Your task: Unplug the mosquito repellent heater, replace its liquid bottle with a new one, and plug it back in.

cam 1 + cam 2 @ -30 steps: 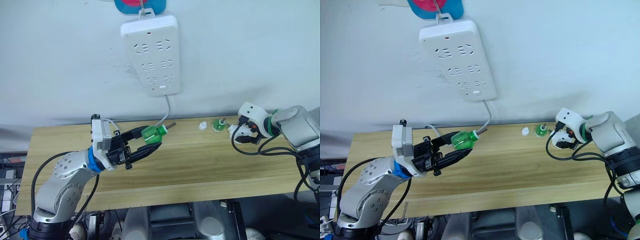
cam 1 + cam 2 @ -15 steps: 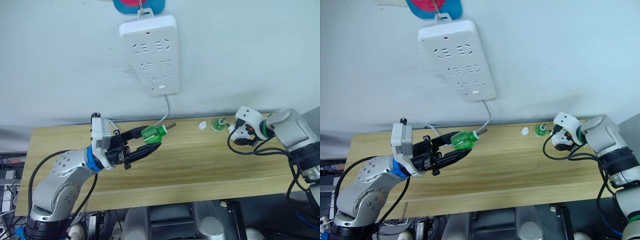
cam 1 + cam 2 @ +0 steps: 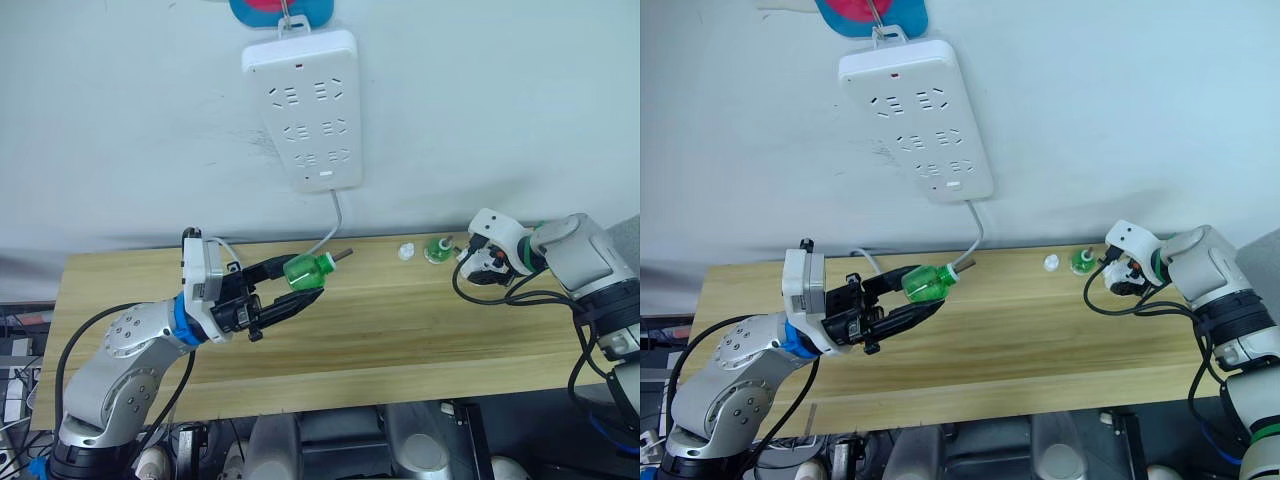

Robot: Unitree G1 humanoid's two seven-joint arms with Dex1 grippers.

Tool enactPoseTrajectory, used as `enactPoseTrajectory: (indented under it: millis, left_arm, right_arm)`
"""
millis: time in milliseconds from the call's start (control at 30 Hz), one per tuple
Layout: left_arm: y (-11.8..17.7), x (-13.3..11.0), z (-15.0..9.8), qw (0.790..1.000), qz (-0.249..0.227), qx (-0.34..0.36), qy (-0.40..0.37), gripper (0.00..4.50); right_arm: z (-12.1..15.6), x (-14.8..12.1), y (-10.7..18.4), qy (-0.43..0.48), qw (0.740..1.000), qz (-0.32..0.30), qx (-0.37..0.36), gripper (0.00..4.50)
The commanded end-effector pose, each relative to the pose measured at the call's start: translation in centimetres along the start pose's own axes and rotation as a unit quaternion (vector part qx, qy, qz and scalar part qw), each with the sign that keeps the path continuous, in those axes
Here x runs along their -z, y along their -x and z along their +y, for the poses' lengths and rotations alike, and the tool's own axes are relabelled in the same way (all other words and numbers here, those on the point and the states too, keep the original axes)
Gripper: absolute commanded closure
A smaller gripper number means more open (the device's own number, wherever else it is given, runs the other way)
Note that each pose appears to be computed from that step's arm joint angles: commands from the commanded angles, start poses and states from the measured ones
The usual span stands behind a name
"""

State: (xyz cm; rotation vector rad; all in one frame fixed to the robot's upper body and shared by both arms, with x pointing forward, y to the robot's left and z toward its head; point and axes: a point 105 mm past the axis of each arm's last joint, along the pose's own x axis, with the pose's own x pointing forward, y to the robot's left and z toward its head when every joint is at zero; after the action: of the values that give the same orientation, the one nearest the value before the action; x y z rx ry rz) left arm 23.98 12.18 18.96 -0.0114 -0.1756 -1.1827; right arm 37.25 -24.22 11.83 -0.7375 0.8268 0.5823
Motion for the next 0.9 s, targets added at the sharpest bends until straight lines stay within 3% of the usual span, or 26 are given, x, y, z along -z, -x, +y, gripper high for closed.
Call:
enactPoseTrajectory:
  millis: [33, 367, 600, 767, 900]
  left_arm:
    - [0.0, -1.0, -0.7, 1.0, -0.01, 0.012, -0.006, 2.24]
    - [-0.1, -1.0, -0.8, 1.0, -0.011, 0.018, -0.011, 2.24]
    - [-0.2, -1.1, -0.7, 0.999, -0.02, 0.035, -0.011, 2.24]
    - [-0.4, -1.2, -0.3, 0.998, -0.042, 0.044, -0.007, 2.24]
    - [-0.7, -1.3, -0.1, 0.997, -0.063, 0.051, -0.003, 2.24]
  right_arm:
    - [-0.2, -0.2, 0.5, 0.005, 1.0, -0.004, 0.003, 1.54]
    - [0.0, 0.0, 1.6, 0.001, 1.0, -0.008, -0.005, 1.53]
    - [0.5, 0.5, 4.7, -0.009, 0.999, -0.032, -0.028, 1.53]
    - [2.2, -0.7, 7.7, -0.031, 0.991, -0.099, -0.088, 1.53]
    - [4.5, -3.0, 10.7, -0.067, 0.967, -0.18, -0.167, 1.53]
